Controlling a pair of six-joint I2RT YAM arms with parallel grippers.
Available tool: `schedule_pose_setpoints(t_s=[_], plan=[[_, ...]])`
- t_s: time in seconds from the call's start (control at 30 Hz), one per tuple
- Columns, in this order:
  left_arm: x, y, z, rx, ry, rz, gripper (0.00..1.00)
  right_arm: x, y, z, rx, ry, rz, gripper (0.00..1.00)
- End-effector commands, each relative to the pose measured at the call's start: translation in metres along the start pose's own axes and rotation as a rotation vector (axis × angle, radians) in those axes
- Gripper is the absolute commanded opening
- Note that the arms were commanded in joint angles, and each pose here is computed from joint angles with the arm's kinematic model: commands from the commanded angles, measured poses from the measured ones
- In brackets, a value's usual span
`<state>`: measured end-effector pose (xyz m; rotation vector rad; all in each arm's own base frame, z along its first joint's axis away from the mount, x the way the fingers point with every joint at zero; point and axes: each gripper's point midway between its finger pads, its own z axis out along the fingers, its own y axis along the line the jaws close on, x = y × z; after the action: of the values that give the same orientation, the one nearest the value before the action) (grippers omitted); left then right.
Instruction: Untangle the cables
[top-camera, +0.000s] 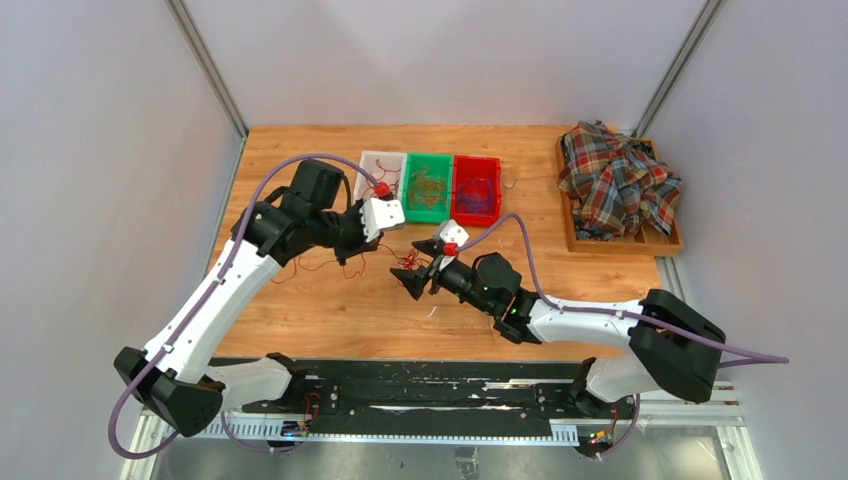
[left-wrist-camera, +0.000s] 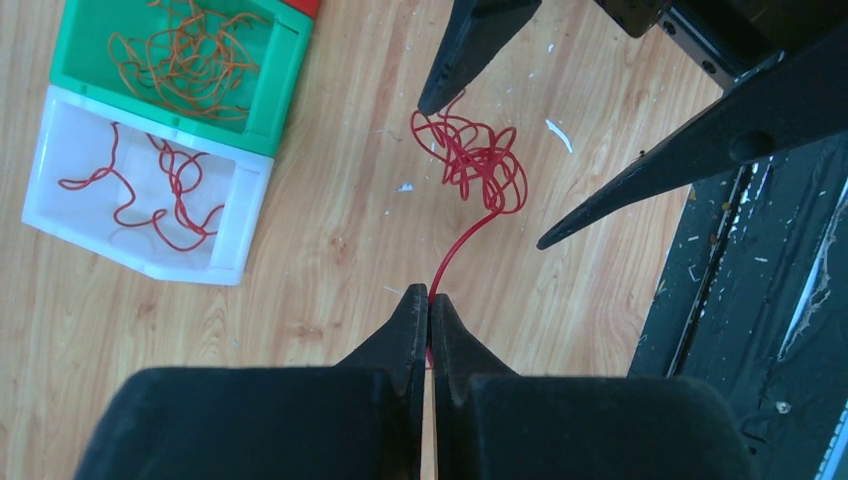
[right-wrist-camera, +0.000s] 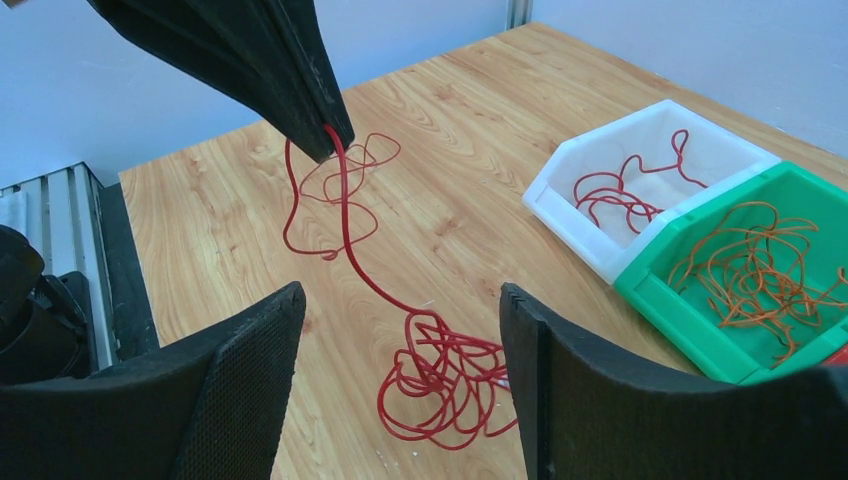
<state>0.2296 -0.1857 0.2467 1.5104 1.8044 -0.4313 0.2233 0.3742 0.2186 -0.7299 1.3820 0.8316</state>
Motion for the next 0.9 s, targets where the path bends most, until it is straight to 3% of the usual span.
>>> schedule_pose_setpoints(t_s=[0.0, 0.3, 0.87], plan=[[-0.018, -0.004, -0.010, -0.001, -0.049, 0.005, 0.01, -0.005, 0.004, -0.004, 0.000, -0.027, 0.011, 0.70], [-0.031, -0.006, -0.013, 0.005, -0.081, 0.001, 0.01, 0.003, -0.004, 0.002, 0.047, 0.008, 0.005, 0.62], [-0.049, -0.006, -0.027, -0.015, -0.134, 0.010, 0.01, -0.008, -0.020, -0.009, 0.134, -0.033, 0.004, 0.56]])
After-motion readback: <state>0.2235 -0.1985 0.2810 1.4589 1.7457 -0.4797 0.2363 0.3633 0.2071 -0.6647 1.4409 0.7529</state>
